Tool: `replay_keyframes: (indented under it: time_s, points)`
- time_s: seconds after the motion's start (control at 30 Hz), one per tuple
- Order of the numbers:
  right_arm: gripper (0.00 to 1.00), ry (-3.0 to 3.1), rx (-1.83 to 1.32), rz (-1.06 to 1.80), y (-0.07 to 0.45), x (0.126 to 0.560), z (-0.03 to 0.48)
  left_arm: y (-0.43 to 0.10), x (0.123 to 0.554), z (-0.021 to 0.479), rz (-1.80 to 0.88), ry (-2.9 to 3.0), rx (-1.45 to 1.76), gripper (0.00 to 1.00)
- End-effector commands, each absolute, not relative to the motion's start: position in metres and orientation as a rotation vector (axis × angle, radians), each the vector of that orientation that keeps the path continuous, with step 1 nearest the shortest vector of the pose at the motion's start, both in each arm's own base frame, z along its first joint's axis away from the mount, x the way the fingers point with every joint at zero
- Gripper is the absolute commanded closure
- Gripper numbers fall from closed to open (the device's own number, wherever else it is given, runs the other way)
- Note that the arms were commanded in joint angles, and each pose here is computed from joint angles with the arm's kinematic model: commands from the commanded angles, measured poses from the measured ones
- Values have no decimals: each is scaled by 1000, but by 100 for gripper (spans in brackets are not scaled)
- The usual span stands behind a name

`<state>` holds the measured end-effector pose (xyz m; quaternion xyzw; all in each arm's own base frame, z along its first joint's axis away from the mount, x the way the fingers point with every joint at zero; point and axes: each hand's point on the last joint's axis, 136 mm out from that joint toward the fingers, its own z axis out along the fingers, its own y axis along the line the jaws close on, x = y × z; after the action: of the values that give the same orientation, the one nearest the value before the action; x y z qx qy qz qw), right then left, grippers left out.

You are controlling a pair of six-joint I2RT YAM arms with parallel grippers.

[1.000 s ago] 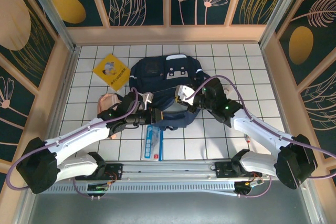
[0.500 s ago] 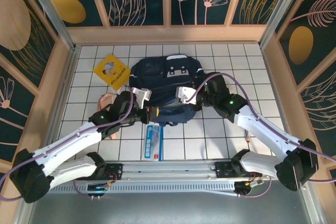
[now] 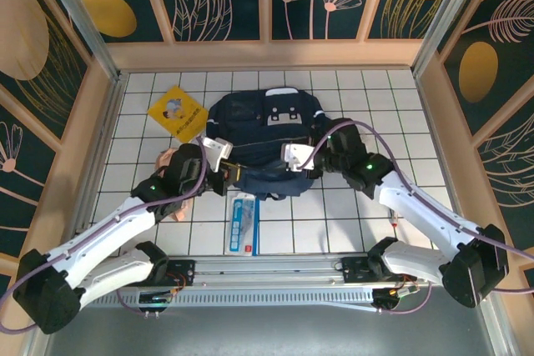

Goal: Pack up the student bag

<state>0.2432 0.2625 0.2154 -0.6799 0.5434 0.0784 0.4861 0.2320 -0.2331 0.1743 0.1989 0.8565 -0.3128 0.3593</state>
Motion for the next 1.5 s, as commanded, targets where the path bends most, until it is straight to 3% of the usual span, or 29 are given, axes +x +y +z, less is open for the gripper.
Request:
replay_keyframes:
  time_s: [0.0, 0.43, 0.7, 1.1, 1.23, 1.33, 1.47]
  points:
    - [70, 1288, -1609, 141, 276, 250, 219, -269, 223, 202, -1080, 2094, 599, 100]
    - [53, 1340, -1863, 253, 290, 211, 187, -286, 224, 220, -1161, 2028, 634, 100]
    - [58, 1400, -1847, 276, 298, 218, 184, -288, 219, 213, -1175, 2027, 676, 100]
    - [46, 1451, -1915, 746, 314, 164, 187, -285, 221, 202, -1144, 2052, 670, 100]
    - [50, 1517, -1844, 540, 312, 195, 179, -285, 218, 200, -1146, 2053, 690, 100]
    - [64, 1611, -1774, 359, 303, 223, 173, -285, 216, 200, -1146, 2043, 705, 100]
    - [81, 1628, -1721, 377, 307, 227, 180, -282, 216, 198, -1125, 2047, 708, 100]
